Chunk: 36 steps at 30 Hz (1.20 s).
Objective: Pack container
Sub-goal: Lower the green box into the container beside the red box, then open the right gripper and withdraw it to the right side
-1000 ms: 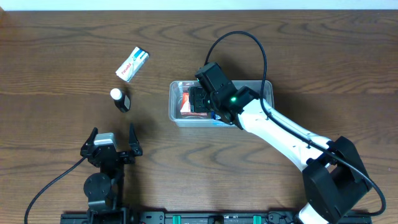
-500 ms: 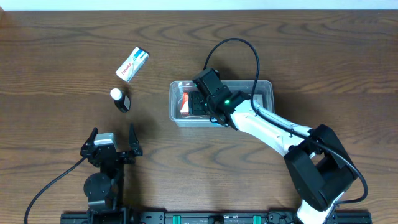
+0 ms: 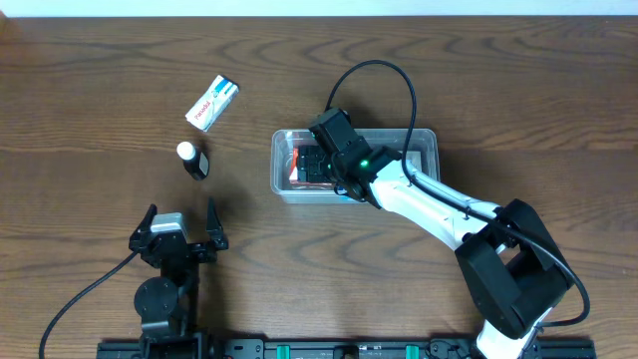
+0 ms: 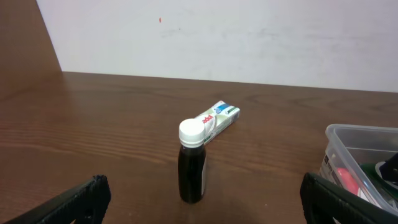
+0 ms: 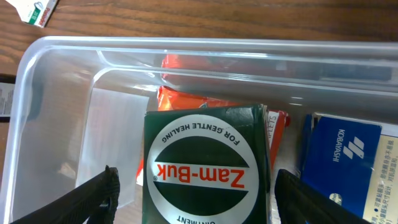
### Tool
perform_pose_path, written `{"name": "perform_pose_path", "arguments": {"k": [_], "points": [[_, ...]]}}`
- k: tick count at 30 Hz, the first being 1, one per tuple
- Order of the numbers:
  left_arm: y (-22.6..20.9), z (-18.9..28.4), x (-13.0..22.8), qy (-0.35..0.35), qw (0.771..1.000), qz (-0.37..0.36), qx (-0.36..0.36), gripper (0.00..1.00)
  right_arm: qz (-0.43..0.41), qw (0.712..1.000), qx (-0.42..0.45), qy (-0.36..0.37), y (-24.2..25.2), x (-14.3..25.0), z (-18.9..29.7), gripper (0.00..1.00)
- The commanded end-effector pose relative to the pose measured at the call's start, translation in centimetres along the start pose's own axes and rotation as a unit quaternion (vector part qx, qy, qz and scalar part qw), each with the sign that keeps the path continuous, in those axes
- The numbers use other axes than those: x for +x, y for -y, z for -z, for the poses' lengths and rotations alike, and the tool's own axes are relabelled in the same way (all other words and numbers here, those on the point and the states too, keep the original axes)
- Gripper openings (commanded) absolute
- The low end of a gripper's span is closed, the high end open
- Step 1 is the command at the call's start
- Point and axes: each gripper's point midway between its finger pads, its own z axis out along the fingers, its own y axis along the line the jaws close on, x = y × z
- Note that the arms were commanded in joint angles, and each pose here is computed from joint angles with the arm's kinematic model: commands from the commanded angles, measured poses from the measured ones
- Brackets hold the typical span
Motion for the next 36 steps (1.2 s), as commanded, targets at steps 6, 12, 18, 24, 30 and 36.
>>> {"name": "perform_pose_path", "arguments": {"k": [6,12,18,24,30,36], "points": [[-0.3,-0.1,1.6,-0.024,1.0,-0.001,-0.007,0.98,0.014,1.0,-0.001,-0.004,-0.1,0.3,-0.2,0.78],[-0.3,-0.1,1.6,-0.024,1.0,-0.001,-0.007,0.98,0.058,0.998,-0.007,0.005,-0.5,-0.3,0.7,0.86],[-0.3,-0.1,1.6,-0.024,1.0,-0.001,-0.007,0.98,0.082,0.996,-0.004,0.042,-1.1,-2.2,3.9,0.9],[-0.3,-0.1,1.6,-0.024,1.0,-0.001,-0.007,0.98,0.054,0.993,0.013,0.106,0.8,-6.0,10.4,0.95],[-0.3,-0.1,1.6,-0.024,1.0,-0.001,-0.007,0.98,-0.034,0.983,0.061,0.17,8.3,-10.4,17.8,0.99],[-0.3,-0.1,1.6,-0.024,1.0,-0.001,-0.007,0.98,-0.163,0.961,0.146,0.171,19.0,-10.9,21.2,0.99]]}}
